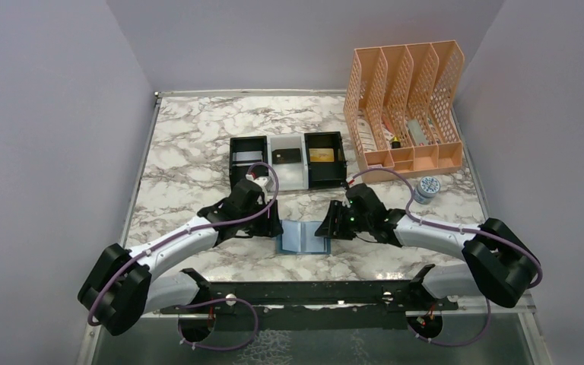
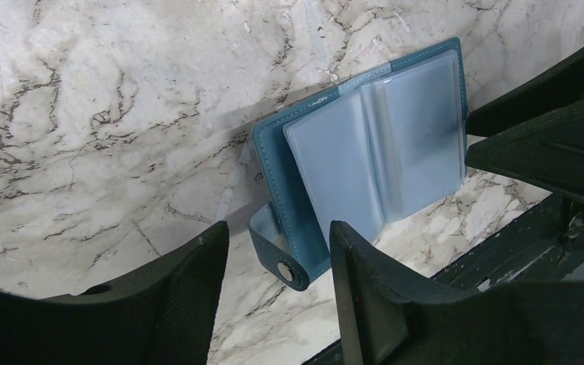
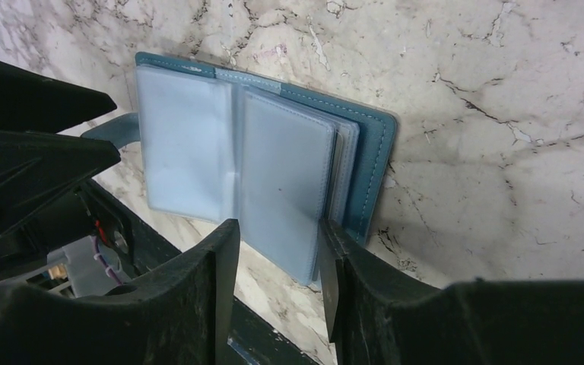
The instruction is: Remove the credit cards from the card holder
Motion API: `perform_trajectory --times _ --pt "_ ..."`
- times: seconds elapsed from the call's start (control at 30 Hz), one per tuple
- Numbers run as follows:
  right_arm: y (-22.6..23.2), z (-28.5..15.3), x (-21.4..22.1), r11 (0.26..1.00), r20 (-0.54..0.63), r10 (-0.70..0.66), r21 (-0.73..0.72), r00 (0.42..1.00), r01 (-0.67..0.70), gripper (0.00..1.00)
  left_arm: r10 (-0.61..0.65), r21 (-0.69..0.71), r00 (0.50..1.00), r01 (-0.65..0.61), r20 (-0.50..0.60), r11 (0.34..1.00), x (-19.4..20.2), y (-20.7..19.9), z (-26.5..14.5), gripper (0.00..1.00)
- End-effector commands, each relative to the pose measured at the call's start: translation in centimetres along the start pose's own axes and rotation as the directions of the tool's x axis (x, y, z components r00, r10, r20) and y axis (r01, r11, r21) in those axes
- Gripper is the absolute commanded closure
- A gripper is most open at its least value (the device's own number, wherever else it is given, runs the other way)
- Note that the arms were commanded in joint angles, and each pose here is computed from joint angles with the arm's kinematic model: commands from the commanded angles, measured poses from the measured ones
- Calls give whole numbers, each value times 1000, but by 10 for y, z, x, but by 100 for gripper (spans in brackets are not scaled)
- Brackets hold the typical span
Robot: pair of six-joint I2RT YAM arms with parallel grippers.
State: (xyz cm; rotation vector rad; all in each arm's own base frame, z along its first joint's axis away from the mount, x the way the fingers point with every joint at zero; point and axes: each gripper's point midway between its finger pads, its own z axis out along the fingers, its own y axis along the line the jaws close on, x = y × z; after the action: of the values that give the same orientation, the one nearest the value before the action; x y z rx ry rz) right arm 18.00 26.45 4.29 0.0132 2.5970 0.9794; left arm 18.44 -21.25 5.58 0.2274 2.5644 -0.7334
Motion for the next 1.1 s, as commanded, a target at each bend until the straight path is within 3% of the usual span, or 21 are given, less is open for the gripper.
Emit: perform_trajectory --times 0.0,0.9,1.07 --pt "8 0 -4 1000 -4 1 -18 1000 -1 58 7 -16 1000 -7 19 1000 -4 2 4 48" --pt "17 3 -9 1000 -16 -10 -29 1000 10 65 26 8 1000 -26 -17 1000 4 -4 14 60" --pt "14 0 -12 1000 3 -16 -11 1000 16 65 25 16 999 -26 32 1000 -5 -8 7 52"
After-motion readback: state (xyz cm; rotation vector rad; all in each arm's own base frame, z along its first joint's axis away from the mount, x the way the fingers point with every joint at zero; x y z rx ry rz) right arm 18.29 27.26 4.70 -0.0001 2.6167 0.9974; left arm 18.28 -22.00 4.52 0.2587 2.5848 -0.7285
